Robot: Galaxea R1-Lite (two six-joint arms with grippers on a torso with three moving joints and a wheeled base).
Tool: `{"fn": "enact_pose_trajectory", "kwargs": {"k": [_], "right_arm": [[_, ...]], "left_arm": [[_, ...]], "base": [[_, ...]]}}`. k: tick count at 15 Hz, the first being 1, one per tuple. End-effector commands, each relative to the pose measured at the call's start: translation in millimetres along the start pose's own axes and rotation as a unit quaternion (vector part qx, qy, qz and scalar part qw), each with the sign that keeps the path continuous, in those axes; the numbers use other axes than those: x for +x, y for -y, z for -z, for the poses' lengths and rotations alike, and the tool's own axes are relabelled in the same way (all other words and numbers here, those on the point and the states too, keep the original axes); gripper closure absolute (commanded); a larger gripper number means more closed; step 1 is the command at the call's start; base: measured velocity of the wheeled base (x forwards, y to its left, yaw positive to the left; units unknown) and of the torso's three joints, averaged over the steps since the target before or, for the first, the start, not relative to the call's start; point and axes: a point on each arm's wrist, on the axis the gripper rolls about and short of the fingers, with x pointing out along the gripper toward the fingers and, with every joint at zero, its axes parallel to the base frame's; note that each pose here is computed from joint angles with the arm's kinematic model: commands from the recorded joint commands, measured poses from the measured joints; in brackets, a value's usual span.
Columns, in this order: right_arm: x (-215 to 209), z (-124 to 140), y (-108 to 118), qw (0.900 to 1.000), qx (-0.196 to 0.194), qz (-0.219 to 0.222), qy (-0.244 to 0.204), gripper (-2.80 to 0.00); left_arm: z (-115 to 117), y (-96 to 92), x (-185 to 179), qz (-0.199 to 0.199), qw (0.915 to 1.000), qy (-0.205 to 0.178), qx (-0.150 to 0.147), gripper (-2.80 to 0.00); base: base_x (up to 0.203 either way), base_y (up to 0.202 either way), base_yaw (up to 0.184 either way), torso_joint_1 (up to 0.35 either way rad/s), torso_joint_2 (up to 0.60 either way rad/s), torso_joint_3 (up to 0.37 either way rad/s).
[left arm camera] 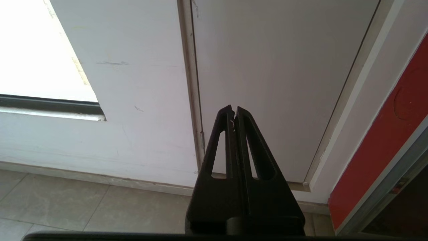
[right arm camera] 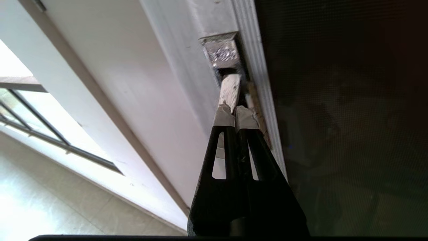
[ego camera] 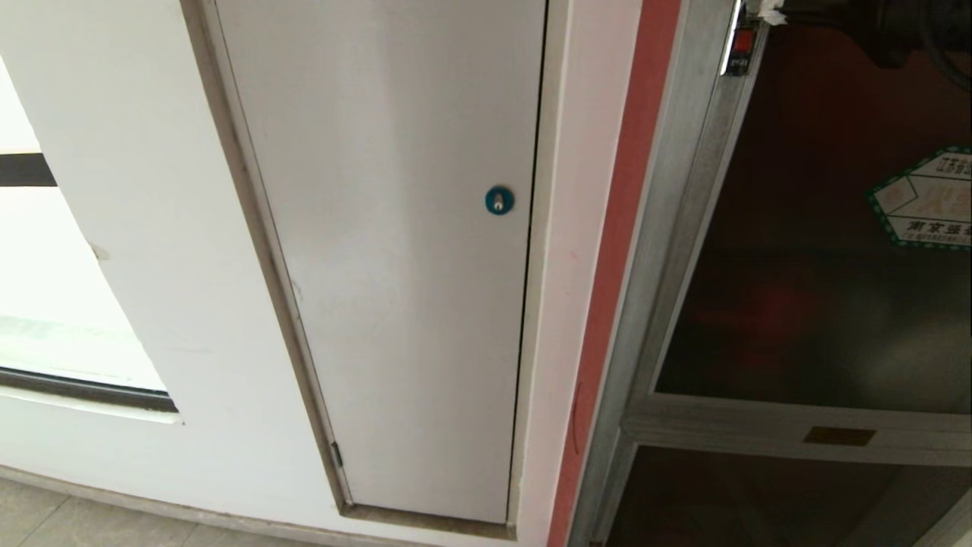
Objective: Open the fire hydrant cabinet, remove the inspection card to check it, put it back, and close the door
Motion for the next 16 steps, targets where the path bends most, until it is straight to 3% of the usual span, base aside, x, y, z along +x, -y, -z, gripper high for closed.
{"fn": "enact_pose_trajectory", "kwargs": {"k": [1,16], "right_arm": [[-8.0,-4.2,-8.1,1.0,-0.001,-0.016,0.008,0.0],[-4.6,-5.8,-11.9,0.999,-0.005,-0.028,0.023,0.0]], "left_arm": [[0.4,0.0,0.2,0.0,1.0,-0.001,0.0,0.0],[0.4,0.0,0.1,0.0,1.0,0.0,0.0,0.0]], "base": [[0.0,0.0,0.0,0.0,0.0,0.0],[0.0,0.0,0.0,0.0,0.0,0.0]]}}
